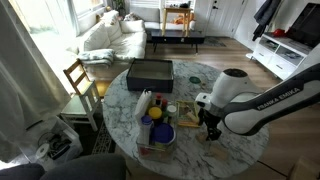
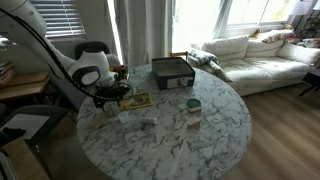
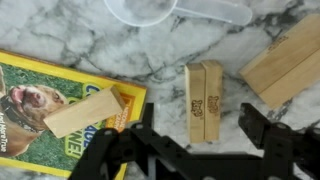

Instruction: Stack four blocks on the scoop

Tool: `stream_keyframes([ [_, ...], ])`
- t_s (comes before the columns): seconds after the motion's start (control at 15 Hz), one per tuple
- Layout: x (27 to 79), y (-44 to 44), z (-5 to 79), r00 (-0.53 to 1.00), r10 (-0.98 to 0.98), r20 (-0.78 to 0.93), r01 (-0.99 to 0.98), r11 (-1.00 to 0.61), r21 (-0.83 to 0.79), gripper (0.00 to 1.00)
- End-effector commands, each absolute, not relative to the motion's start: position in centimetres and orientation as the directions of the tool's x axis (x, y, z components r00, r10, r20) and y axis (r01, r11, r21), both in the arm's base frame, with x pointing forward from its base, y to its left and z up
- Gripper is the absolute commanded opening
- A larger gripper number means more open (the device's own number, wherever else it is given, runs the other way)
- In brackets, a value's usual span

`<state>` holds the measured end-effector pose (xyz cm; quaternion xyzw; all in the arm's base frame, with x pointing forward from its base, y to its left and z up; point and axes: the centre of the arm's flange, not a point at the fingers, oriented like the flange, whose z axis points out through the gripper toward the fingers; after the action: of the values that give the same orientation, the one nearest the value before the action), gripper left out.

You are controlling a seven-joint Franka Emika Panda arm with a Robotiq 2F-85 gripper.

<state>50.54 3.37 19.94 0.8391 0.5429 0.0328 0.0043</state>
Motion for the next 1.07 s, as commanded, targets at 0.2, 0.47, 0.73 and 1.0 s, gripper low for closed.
stream_keyframes([
  [0.2,49.5,2.8,18.7,0.376,0.925,0.055,0.923,-0.379,0.061,0.31],
  [0.47,49.5,2.9,18.6,0.364,0.930,0.048,0.929,-0.366,0.057,0.08],
  [0.73,49.2,2.0,20.9,0.387,0.922,0.025,0.919,-0.388,0.064,0.08],
  [1.0,48.8,0.4,25.7,0.460,0.885,0.072,0.884,-0.464,0.060,0.08],
])
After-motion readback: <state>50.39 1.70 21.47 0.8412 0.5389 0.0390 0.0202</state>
